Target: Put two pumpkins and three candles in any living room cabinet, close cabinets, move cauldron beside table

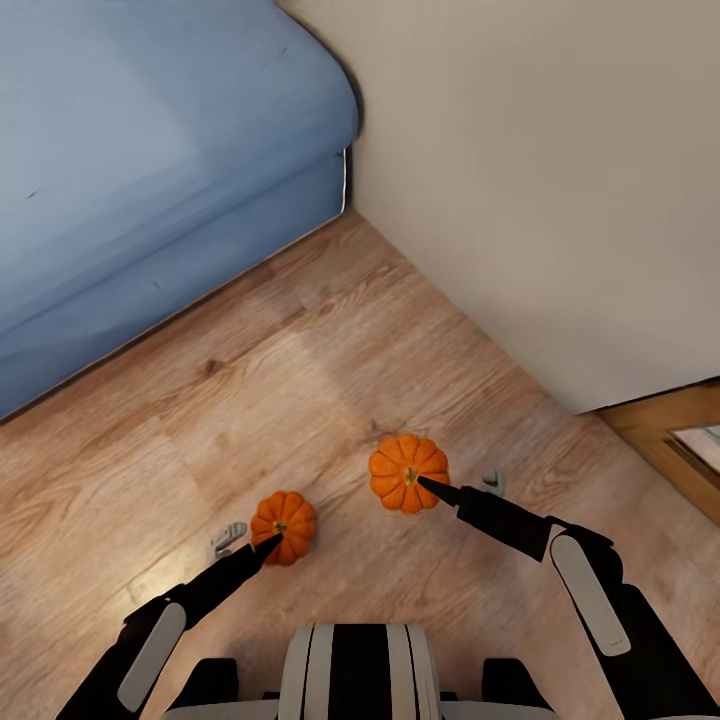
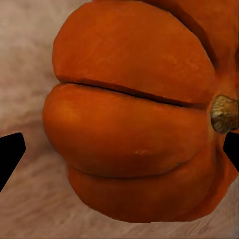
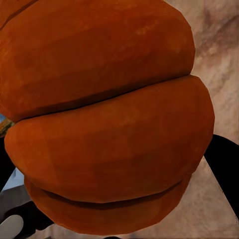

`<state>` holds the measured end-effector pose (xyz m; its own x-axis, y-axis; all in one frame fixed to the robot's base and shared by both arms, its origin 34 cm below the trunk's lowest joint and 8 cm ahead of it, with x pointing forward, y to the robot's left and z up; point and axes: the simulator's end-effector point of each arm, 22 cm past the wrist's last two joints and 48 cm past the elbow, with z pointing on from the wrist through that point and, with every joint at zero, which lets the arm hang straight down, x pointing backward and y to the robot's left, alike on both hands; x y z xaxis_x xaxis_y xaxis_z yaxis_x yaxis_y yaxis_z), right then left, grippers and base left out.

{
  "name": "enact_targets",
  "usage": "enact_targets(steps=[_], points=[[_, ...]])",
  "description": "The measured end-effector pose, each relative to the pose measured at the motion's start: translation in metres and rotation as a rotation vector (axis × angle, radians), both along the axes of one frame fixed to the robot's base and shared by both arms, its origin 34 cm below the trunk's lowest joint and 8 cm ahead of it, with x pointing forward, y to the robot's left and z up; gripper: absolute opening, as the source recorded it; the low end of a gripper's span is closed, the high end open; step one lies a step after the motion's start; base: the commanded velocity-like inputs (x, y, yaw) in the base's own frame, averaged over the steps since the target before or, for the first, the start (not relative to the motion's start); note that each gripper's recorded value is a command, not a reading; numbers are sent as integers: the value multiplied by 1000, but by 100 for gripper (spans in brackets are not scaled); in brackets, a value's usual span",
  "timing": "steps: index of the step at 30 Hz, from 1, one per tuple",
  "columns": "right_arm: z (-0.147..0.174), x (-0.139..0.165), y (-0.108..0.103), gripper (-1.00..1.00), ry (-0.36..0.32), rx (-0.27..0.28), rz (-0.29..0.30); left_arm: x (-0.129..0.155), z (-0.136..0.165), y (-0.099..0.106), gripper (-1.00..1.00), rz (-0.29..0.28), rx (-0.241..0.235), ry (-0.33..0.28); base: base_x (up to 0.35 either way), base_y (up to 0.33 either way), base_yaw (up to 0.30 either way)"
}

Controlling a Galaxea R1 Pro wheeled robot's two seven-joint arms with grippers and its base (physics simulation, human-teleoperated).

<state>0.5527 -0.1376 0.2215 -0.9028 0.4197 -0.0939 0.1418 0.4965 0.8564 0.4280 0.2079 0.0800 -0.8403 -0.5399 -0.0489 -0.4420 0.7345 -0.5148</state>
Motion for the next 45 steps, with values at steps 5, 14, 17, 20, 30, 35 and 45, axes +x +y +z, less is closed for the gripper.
enact_targets(steps=[5,14,17,20,30,35,45], points=[[0,0,0,-100,0,2,-1,3,2,-3,100,14,-17,-7,75,0,0],[0,0,0,-100,0,2,-1,5,3,-3,-100,13,-18,-17,3,-44,0],[0,0,0,-100,0,2,-1,5,3,-3,-100,14,-18,-18,0,-1,0],[0,0,0,-100,0,2,-1,5,3,-2,-100,14,-17,-17,0,0,0],[4,2,0,-100,-7,3,-1,6,3,1,-100,5,1,-17,0,0,0],[4,2,1,-100,-8,3,0,6,3,1,-100,5,2,-17,0,0,0],[15,8,1,-100,-28,5,-1,12,11,1,-100,-1,2,-31,0,0,0]])
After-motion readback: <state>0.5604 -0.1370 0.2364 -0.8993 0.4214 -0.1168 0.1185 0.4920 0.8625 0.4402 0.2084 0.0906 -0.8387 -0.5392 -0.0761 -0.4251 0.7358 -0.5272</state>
